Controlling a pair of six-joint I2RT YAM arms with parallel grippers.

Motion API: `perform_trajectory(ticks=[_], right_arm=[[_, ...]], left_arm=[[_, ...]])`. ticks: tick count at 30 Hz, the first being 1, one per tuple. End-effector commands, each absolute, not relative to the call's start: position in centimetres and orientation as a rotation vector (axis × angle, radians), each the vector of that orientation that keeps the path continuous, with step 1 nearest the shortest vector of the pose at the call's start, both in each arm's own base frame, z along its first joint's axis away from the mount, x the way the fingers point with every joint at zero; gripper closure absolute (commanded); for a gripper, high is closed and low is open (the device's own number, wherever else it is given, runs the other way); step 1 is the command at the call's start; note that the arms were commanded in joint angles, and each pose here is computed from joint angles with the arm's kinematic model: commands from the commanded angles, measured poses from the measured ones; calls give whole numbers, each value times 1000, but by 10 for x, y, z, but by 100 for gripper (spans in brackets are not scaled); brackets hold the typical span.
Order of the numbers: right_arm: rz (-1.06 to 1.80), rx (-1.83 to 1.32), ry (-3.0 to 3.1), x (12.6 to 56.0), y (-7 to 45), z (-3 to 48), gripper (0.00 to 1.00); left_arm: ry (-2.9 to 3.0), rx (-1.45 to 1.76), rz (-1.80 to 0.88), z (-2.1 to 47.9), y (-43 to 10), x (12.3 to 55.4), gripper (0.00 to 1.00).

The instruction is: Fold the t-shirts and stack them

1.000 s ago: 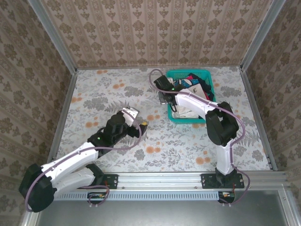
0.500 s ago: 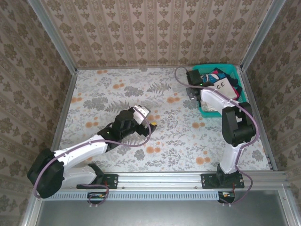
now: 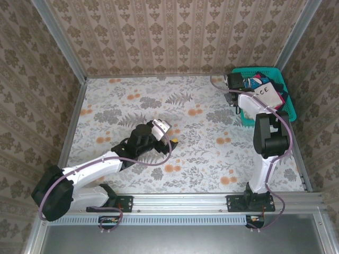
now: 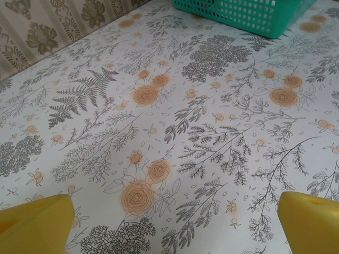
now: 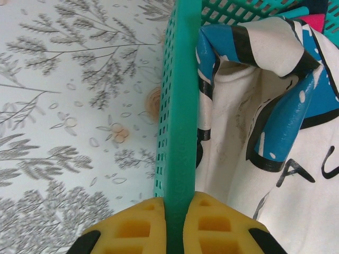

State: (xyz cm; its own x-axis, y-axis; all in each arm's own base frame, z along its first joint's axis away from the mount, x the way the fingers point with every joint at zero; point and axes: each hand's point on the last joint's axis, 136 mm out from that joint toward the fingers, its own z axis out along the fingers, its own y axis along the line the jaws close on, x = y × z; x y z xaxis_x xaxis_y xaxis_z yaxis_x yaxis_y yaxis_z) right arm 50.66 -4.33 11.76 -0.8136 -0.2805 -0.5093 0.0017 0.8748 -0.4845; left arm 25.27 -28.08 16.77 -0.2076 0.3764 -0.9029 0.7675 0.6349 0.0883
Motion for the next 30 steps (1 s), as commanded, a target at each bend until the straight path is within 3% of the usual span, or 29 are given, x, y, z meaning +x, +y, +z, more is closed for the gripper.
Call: perform_trajectory(ticks=[1, 5, 7, 10, 12, 13, 15, 17, 22, 30], right_arm=[[-739, -197, 2438, 516, -67, 123, 100], [-743, -196, 2442, 519, -74, 125, 100], [-754, -194, 2436, 521, -74, 129, 94], [-621, -162, 2405, 521, -56, 146, 70], [-462, -116, 2341, 519, -38, 169, 45], [-403, -88, 2309, 518, -33, 178, 37], [-322, -30, 2238, 513, -29, 201, 26], [-287, 30, 2187, 511, -34, 214, 21], [-285, 257, 2174, 507, -80, 208, 20], [-184, 319, 2336, 525, -105, 156, 34]], left_arm=[[1752, 930, -481, 186, -290, 255, 0], [1749, 930, -487, 187, -292, 256, 0], [1746, 932, -491, 187, -293, 255, 0], [1742, 935, -497, 187, -295, 256, 0], [1737, 940, -506, 188, -298, 256, 0], [1732, 941, -509, 189, -299, 256, 0], [1721, 951, -518, 191, -303, 255, 0], [1709, 967, -507, 191, -306, 254, 0], [1679, 1018, -490, 190, -317, 250, 0], [1682, 1041, -503, 185, -324, 247, 0]])
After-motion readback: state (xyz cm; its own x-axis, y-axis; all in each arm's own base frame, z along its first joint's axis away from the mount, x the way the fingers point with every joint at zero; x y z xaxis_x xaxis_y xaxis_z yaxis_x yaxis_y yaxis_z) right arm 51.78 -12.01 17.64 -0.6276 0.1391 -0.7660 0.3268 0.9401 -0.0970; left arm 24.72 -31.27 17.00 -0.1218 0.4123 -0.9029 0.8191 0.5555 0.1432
